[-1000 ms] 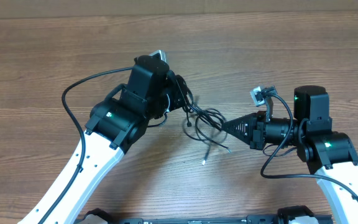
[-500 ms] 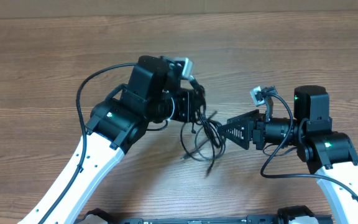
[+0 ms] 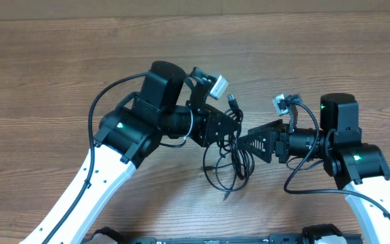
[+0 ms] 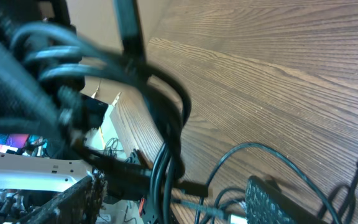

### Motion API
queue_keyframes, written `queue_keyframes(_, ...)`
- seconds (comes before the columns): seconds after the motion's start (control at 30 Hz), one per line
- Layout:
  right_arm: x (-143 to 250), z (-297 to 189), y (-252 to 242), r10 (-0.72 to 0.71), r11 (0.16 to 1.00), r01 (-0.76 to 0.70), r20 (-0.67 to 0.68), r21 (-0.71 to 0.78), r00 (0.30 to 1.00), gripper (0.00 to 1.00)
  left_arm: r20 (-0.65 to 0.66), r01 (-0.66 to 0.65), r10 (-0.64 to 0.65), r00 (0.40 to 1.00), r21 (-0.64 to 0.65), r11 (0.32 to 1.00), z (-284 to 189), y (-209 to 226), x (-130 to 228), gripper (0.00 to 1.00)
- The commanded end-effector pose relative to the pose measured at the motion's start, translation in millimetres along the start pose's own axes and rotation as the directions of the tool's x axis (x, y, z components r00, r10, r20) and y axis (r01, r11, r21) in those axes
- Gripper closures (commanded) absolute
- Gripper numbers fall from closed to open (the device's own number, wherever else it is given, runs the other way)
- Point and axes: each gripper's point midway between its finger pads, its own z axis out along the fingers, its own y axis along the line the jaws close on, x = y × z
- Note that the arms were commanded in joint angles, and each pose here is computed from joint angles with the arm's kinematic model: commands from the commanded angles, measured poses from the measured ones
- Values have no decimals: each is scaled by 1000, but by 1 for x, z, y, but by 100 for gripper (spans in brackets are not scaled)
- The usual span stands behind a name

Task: Untangle cables

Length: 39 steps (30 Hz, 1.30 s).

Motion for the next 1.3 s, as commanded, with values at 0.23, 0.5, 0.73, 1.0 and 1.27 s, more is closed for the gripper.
queue_keyframes(0.23, 0, -1, 3, -20, 1000, 20, 3, -4, 1000, 75, 36, -40, 40, 999, 13, 999, 6, -23, -8, 95)
queue_keyframes(0.5, 1, -1, 3, -31, 1000, 31, -2, -4, 1000, 96, 217, 243, -196, 956, -219, 945, -3, 25, -29, 96)
queue_keyframes(0.73, 4, -1, 3, -22, 1000, 22, -12, -3, 1000, 96, 416, 494, -361, 835, -277, 824, -18, 55, -43, 96)
queue_keyframes(1.0, 2, -1, 3, -34, 999, 34, -4, -4, 999, 96, 474, 557, -388, 791, -292, 778, -23, 66, -45, 96)
queue_keyframes(1.27, 0, -1, 0, -35, 999, 35, 2, 15, 999, 84, 474, 579, -398, 785, -336, 743, -26, 75, -35, 96)
